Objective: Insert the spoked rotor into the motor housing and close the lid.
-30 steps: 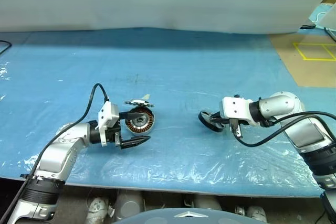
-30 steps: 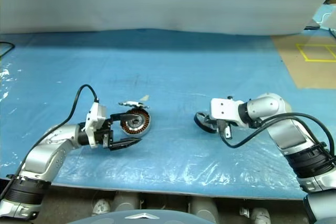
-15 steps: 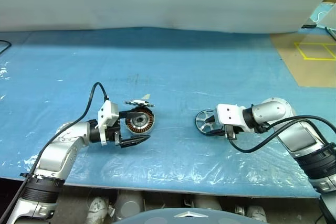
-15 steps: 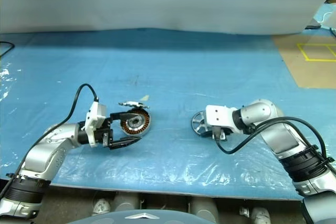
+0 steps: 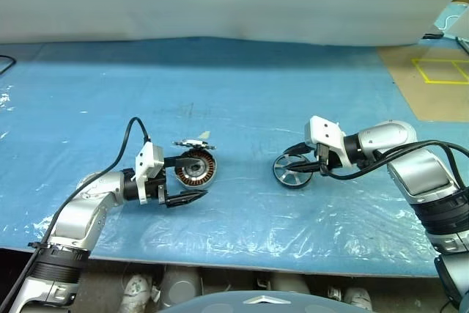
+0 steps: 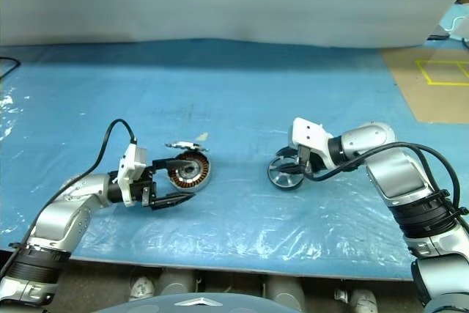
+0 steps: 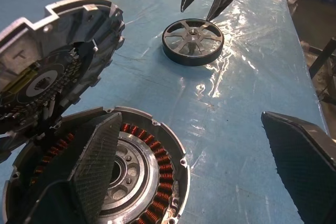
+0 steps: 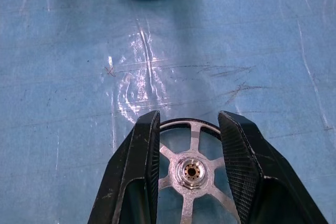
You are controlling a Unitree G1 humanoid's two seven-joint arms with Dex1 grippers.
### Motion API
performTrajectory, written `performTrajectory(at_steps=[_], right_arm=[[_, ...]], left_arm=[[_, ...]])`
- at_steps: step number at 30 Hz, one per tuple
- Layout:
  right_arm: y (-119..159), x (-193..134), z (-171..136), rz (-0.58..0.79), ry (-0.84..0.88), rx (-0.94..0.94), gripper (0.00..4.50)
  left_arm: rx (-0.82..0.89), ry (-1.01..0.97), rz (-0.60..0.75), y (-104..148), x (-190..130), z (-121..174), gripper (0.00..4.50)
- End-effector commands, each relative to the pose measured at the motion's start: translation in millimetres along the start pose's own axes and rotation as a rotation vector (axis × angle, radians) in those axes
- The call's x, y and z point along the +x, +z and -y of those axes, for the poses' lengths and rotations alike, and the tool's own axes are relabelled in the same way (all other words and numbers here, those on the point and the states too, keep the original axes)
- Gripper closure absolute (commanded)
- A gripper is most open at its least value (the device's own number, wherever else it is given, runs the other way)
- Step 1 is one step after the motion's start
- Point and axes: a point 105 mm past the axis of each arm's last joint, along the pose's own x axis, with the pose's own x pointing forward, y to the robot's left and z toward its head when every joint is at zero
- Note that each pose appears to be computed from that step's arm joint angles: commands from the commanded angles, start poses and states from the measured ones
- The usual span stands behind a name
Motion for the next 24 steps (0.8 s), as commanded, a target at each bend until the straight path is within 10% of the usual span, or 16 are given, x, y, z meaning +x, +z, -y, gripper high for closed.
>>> performTrajectory(at_steps=[1,9,18,24], right_arm=[[-9,-2,4,-0.058,-0.008,0.008,2.69],[-19,-5,9,-0.093,-0.012,0.009,2.69],[-22,-3,11,-0.105,-0.022,0.009,0.05],[-21,1,7,-0.102,-0.013,0.016,0.01]], left_arm=[[0.037,-0.012,0.008,7,1,1,0.00],[0.039,-0.006,0.006,4,2,2,0.00],[0.044,0.005,0.001,3,2,2,0.00],[0.070,0.012,-0.027,-2,1,-1,0.00]])
